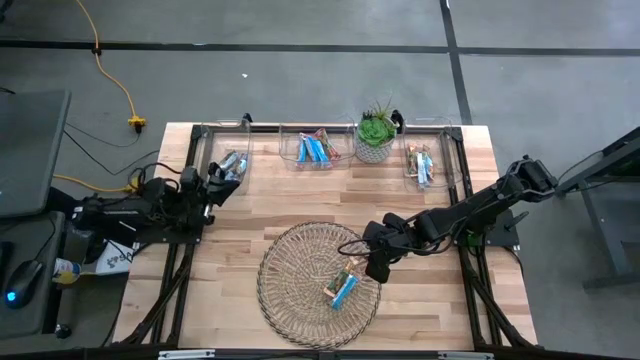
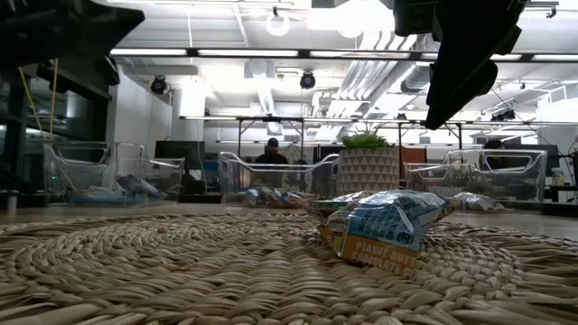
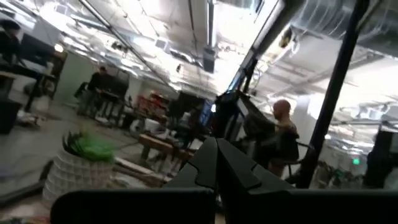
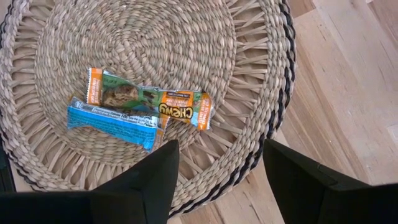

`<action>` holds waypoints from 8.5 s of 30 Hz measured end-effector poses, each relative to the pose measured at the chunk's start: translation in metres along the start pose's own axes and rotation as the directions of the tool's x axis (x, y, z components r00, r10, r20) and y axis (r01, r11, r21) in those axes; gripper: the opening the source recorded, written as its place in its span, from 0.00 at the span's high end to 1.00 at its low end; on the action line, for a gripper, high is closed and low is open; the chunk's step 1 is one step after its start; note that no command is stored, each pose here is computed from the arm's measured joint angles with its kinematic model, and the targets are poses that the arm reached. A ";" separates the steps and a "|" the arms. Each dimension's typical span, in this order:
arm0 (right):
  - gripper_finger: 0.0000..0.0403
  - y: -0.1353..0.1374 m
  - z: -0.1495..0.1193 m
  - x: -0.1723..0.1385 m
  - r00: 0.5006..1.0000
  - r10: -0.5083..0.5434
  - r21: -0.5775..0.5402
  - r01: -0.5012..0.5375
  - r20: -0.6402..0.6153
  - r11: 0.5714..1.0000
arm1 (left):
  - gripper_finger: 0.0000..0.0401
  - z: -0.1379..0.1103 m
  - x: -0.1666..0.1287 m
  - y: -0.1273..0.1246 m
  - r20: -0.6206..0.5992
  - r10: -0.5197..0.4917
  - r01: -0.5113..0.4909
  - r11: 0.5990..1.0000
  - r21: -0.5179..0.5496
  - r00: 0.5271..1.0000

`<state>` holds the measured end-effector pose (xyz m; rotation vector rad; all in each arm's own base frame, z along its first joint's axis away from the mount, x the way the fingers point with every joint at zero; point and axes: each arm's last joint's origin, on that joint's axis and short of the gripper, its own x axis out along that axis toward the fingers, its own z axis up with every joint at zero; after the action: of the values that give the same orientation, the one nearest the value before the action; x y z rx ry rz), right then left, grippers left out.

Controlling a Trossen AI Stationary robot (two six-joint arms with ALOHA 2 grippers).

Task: Pick and place Granola Bars by type
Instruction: Put the yellow granola bar into the right transparent bin

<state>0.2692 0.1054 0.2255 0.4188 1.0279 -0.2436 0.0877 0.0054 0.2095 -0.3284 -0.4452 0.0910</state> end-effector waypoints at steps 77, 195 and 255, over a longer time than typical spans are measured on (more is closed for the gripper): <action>0.47 0.042 0.010 0.015 0.917 0.392 -0.744 -0.210 0.075 0.634 | 1.00 -0.053 -0.005 0.010 -0.538 0.070 0.109 0.950 0.294 0.840; 0.89 0.071 -0.020 0.064 0.927 0.373 -0.626 -0.265 0.045 0.733 | 1.00 -0.053 -0.005 0.010 -0.538 0.068 0.110 0.950 0.293 0.840; 0.88 -0.125 0.084 -0.145 0.069 -0.876 0.807 0.358 0.478 0.469 | 1.00 -0.053 -0.005 0.010 -0.538 0.068 0.111 0.950 0.293 0.841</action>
<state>0.2139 -0.0436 0.3610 0.1553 -0.0853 -1.5050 0.1060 -0.0019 0.1588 -0.0232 0.1371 0.0410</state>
